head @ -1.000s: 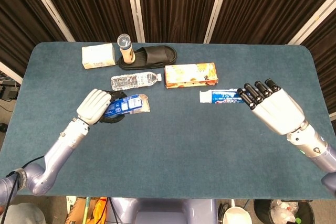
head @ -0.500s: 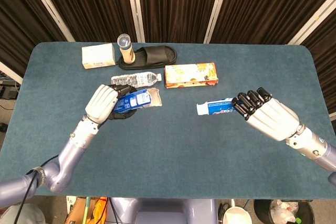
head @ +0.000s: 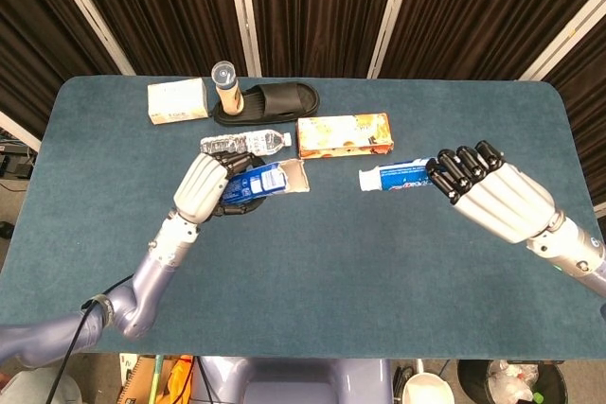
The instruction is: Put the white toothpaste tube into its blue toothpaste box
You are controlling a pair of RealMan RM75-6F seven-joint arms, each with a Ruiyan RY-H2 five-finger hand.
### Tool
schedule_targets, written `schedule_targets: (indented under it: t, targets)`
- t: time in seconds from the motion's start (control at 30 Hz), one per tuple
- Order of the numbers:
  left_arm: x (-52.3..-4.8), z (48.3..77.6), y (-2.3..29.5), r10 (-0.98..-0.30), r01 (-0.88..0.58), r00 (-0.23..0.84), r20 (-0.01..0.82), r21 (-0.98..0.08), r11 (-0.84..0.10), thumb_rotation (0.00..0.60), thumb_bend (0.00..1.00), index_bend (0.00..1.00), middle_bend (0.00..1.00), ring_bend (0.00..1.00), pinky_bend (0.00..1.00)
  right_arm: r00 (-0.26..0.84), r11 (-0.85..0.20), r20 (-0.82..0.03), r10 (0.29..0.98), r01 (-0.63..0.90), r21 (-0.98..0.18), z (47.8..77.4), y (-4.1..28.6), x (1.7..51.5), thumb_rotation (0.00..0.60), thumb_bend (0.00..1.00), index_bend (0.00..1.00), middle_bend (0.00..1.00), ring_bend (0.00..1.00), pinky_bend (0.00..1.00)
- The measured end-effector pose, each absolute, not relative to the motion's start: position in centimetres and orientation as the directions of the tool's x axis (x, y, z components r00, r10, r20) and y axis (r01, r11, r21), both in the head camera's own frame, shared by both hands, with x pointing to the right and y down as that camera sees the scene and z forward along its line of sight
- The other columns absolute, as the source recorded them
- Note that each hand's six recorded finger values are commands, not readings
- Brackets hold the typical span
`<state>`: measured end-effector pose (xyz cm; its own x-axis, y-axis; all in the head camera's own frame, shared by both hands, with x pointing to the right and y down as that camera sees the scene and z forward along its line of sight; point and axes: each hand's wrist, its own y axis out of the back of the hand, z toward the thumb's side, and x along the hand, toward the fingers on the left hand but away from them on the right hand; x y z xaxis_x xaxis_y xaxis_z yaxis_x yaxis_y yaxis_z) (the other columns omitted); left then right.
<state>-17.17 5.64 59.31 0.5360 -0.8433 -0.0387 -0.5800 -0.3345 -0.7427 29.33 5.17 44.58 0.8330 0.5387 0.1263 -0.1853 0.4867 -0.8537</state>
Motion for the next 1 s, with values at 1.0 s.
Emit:
schedule_targets:
  t: [1.0]
  targets:
    - [-11.1,57.8,4.3,-0.798,-0.521,0.602,0.022,-0.747,-0.413,0.600,0.43,0.48,0.60,0.58,0.62,0.854,0.574,0.157,0.495,-0.186,-0.798,43.9,4.4,28.8,0.600,0.60,0.88,0.86,0.80,0.74]
